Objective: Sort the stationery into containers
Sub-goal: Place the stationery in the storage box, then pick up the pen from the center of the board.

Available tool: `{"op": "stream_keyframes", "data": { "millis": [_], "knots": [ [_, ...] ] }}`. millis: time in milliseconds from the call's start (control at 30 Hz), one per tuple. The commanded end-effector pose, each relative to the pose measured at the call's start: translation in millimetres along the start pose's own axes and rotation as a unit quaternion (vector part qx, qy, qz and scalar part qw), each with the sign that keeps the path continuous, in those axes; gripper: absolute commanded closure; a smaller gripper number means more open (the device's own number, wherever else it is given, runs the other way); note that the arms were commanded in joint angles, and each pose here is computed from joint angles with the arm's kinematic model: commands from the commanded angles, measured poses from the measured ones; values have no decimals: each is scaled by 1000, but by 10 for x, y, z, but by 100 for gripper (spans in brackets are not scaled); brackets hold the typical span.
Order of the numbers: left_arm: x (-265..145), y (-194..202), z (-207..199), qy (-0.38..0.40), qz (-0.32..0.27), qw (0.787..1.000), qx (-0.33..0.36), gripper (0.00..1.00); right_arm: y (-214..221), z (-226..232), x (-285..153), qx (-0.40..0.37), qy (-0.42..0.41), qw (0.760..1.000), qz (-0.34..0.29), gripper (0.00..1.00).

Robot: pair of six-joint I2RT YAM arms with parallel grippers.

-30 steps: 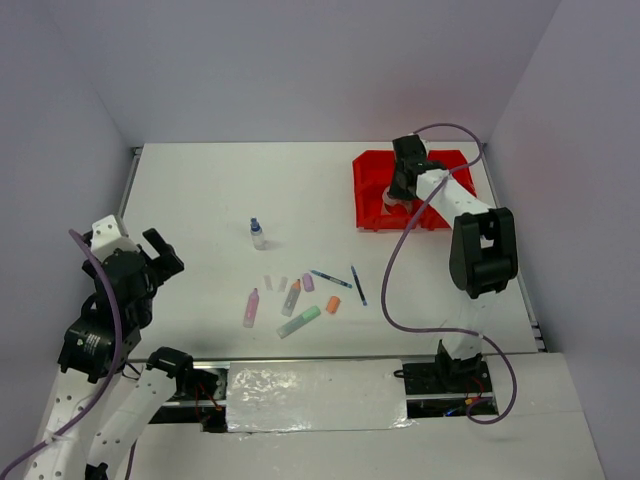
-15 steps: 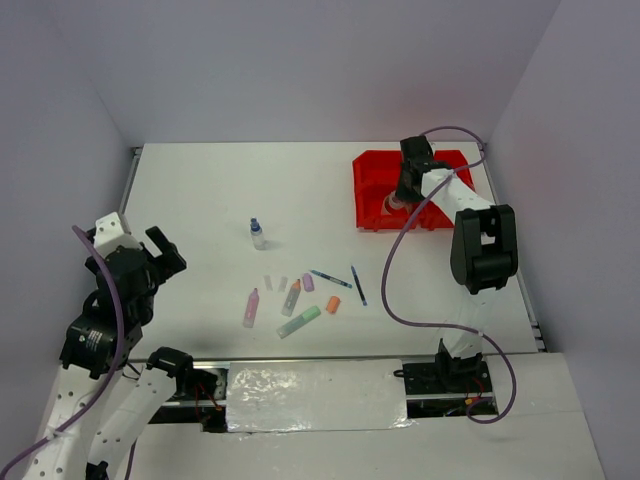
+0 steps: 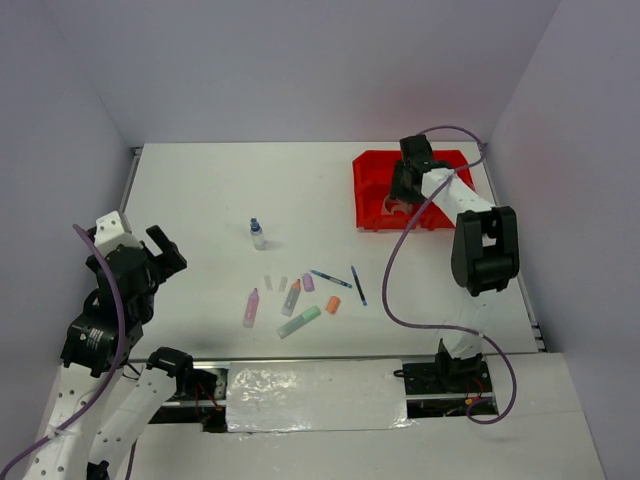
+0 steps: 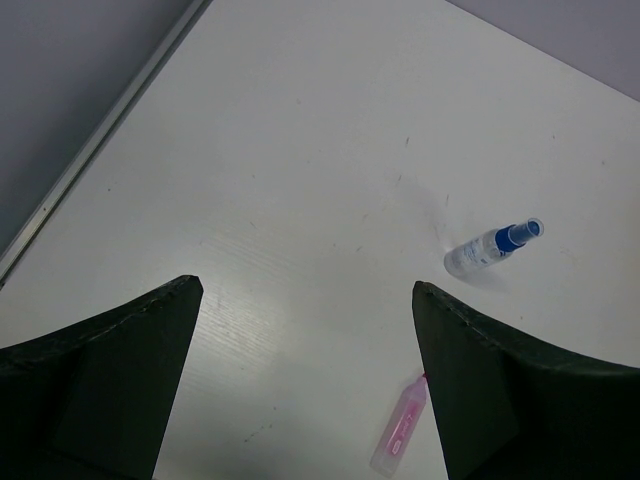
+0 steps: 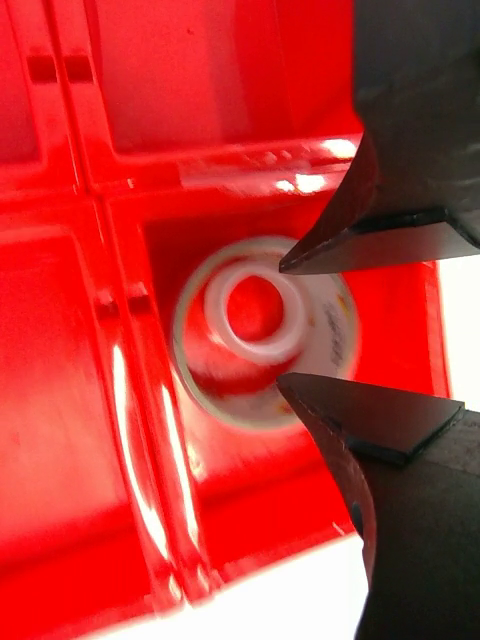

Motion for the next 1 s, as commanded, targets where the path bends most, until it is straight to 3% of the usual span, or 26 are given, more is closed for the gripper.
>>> {"op": "stream_keyframes", "data": {
  "millis": [0,167,267,433,567,833,967],
  "knots": [
    [-25,-155,-37,10,-24,1000,-9,1,-459,333,-740,-8,-82,993,-83,44],
    [-2,-140,-50,10,-18,1000,-7,1,-454,742,-1469,-64,-147,978,-136,37],
    [11,-121,-61,11,-14,1000,-5,1,-205,966,-1732,-112,-190,965,-140,30],
    [53,-88,-87,11,-4,1000,-2,1,437,1278,-1932,-217,-276,931,-96,30],
    [84,-62,-119,15,5,1000,4,1,1020,1377,-1859,-296,-309,903,-48,35],
    [89,-53,-155,26,7,1000,7,1,1440,982,-1409,-206,-184,961,27,45],
    [96,-49,-177,32,8,999,9,1,1763,803,-1234,-192,-159,967,57,51]
  ]
}}
Point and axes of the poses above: each gripper's point midway between its finger pads, its own x axis out along the fingers, its own z axis along the line the jaws close on, y = z × x, the point moved 3 cm from there along -x, back along the fingers, and after that the axes turned 5 degrees about x, right-handed, at the moved point
